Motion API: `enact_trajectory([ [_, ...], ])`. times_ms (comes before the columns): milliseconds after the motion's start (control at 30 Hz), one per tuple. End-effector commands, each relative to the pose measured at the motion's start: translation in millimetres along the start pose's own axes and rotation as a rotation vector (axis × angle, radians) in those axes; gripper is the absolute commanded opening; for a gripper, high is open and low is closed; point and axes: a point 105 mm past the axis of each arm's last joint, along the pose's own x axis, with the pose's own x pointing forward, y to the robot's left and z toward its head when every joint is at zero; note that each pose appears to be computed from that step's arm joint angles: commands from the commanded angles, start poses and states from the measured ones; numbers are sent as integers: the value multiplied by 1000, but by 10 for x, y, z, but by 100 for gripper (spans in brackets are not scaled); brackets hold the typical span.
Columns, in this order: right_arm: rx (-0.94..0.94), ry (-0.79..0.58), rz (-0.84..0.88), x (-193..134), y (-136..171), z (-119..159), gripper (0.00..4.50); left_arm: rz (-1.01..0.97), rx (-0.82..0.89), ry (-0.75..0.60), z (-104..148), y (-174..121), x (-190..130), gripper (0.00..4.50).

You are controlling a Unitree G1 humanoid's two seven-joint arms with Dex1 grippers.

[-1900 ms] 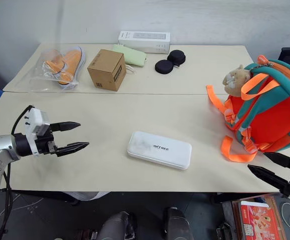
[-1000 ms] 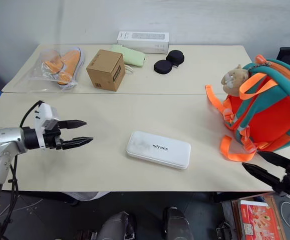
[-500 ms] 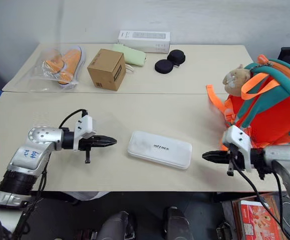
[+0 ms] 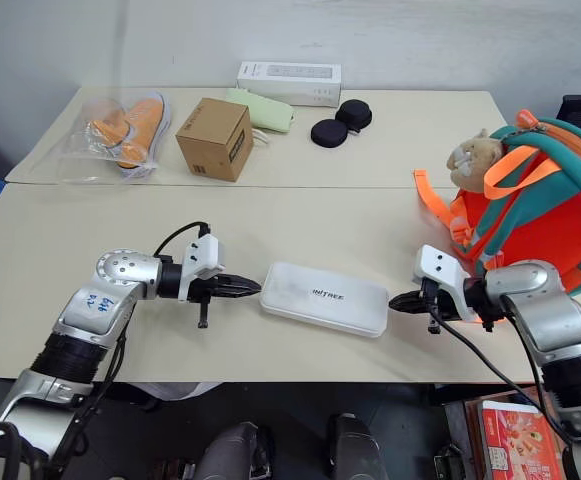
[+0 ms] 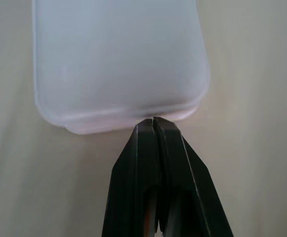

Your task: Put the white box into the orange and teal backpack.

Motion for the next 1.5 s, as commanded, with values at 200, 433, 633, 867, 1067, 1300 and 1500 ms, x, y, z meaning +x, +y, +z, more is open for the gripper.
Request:
enact_trajectory([
  [200, -48, -40, -39, -19, -80, 140, 3, -9, 1, -13, 43, -121, -32, 3],
  [433, -60, -12, -46, -141, -81, 87, 0, 77, -268, -52, 19, 81, -464, 62],
  [633, -86, -7, -64, -131, -67, 62, 0, 35, -793, -109, -48, 182, -590, 242],
  [867, -102, -10, -47, -82, 11, 58, 0, -79, -1077, 1, -126, 78, -398, 447],
  [1067, -101, 1, -38, -32, 51, 37, 0, -131, -1125, 6, -103, 126, -87, 447],
  [1300, -106, -17, -30, 55, 100, 76, 0, -185, -1115, 53, -103, 74, 231, 447],
  [1500, -104, -17, -29, 99, 122, 51, 0, -279, -1055, 24, 55, 37, 445, 447],
])
